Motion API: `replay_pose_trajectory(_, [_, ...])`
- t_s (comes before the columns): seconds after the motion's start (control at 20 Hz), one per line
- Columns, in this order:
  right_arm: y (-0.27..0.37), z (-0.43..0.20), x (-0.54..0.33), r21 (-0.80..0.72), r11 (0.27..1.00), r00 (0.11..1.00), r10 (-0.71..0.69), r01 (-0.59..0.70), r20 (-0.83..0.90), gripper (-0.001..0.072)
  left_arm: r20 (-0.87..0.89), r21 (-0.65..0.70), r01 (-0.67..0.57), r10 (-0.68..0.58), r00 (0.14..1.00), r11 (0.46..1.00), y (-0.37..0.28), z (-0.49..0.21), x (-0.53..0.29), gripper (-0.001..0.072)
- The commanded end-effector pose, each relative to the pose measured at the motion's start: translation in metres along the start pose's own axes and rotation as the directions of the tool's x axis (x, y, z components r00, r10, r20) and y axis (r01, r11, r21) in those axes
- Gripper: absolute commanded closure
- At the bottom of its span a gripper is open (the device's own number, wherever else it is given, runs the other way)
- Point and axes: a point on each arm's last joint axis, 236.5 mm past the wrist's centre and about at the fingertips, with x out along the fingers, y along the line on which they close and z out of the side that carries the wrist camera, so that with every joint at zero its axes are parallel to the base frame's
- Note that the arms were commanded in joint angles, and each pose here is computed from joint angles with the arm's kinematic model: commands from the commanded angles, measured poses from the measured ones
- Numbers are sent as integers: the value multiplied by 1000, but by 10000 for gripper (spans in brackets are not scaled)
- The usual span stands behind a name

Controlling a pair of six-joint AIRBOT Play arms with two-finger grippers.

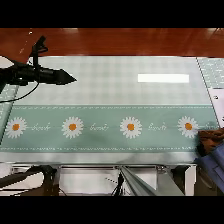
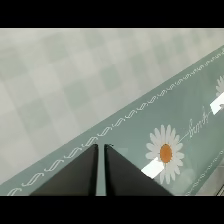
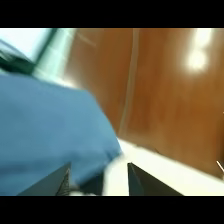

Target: Fold the shirts.

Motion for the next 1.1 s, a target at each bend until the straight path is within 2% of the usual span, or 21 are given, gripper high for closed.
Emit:
replay_pose_trajectory(0.0, [96, 43, -24, -40, 914, 897, 403, -403, 179, 281, 14, -30, 91, -91, 996, 995, -22, 3, -2, 314])
replay_pose_trajectory(0.05, [137, 56, -48, -56, 815, 787, 573, -577, 227, 281, 17, -41, 132, -132, 991, 990, -32, 4, -3, 240])
replay_pose_trajectory(0.15, [202, 71, -99, -86, 559, 527, 815, -825, 241, 281, -19, -28, 174, -175, 984, 984, -46, -1, -6, 241])
replay_pose_trajectory(0.2, [226, 71, -116, -110, 446, 420, 886, -888, 197, 281, -54, -14, 171, -171, 984, 985, -51, -7, -6, 254])
replay_pose_trajectory(0.25, [242, 66, -120, -125, 376, 359, 923, -918, 136, 281, -88, -14, 129, -130, 988, 991, -50, -12, -5, 347])
replay_pose_trajectory(0.3, [255, 57, -113, -143, 351, 348, 936, -925, 50, 280, -130, -4, 59, -59, 990, 998, -46, -19, -5, 390])
replay_pose_trajectory(0.35, [264, 45, -99, -173, 360, 371, 928, -917, -38, 275, -166, 24, -20, 23, 986, 1000, -43, -24, -6, 390])
replay_pose_trajectory(0.45, [284, 15, -70, -239, 380, 427, 882, -894, -197, 162, -219, 124, -176, 200, 955, 976, -33, -33, -10, 389])
replay_pose_trajectory(0.5, [298, -1, -62, -284, 370, 442, 860, -885, -256, 160, -244, 167, -246, 282, 928, 955, -27, -39, -12, 370])
replay_pose_trajectory(0.55, [310, -16, -58, -335, 349, 452, 837, -875, -307, 159, -275, 200, -300, 347, 897, 933, -22, -47, -13, 266])
replay_pose_trajectory(0.6, [323, -33, -53, -400, 323, 470, 809, -858, -354, 156, -307, 220, -337, 393, 867, 916, -19, -56, -12, 79])
replay_pose_trajectory(0.65, [334, -47, -49, -463, 297, 491, 781, -835, -385, 105, -332, 240, -372, 436, 836, 896, -18, -64, -11, 9])
replay_pose_trajectory(0.8, [366, -73, -57, -631, 188, 532, 738, -752, -415, 103, -346, 307, -419, 510, 788, 855, -24, -74, -5, -13])
replay_pose_trajectory(0.9, [386, -80, -74, -676, 131, 506, 767, -725, -395, 104, -347, 320, -425, 522, 779, 847, -32, -78, 0, -13])
replay_pose_trajectory(1.05, [400, -83, -92, -707, 85, 470, 802, -702, -370, 105, -351, 328, -414, 517, 781, 849, -38, -81, 4, -13])
